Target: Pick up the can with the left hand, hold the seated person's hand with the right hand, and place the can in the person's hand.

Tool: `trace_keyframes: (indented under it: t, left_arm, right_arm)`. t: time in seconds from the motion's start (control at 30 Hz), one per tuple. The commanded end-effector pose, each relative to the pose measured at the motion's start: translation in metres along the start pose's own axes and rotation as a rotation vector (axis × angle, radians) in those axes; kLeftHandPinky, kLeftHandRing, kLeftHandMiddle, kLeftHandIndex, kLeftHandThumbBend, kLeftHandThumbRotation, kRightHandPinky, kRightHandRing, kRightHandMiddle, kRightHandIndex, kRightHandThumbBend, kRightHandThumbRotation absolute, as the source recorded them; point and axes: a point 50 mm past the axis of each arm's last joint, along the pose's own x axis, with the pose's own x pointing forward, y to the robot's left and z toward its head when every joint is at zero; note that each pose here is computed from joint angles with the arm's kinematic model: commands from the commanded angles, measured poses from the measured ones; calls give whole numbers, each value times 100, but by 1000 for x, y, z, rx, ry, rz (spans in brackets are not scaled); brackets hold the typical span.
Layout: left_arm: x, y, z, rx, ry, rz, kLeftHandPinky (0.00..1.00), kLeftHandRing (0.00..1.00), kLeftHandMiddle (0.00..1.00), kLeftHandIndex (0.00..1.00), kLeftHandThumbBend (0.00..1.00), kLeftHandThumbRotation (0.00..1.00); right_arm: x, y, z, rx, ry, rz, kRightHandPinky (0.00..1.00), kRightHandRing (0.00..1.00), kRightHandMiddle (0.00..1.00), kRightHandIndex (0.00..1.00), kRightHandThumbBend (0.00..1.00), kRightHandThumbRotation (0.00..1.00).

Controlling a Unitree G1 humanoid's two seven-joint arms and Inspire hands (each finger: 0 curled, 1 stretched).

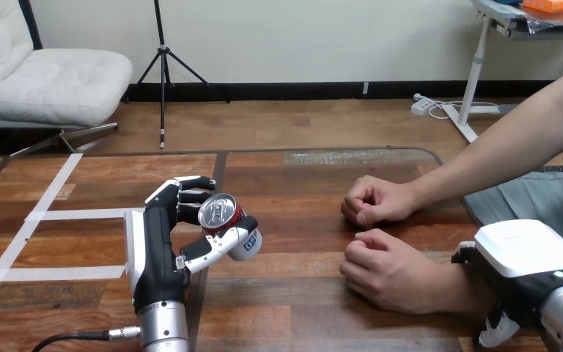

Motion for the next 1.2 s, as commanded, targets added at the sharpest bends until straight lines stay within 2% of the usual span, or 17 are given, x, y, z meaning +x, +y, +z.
trace_keyframes:
  t: [0.0,0.2,0.53,1.17]
  left_arm:
    - [19,1,22,-41,-127,26,49,44,47,56,72,0]
    - [19,1,22,-42,-125,25,50,45,47,56,71,0]
    - [19,1,22,-45,-122,29,50,45,47,56,72,0]
    - [18,3,22,-41,-126,27,50,44,46,55,72,0]
  right_arm:
    - [7,-15,-4,-27,13,-45,71,78,79,76,85,0]
    - [9,-13,-4,-16,8,-49,70,78,78,76,85,0]
    - [14,-9,-1,17,-13,-89,68,75,77,74,88,0]
    - [25,0,2,45,-58,-158,63,71,74,71,87,0]
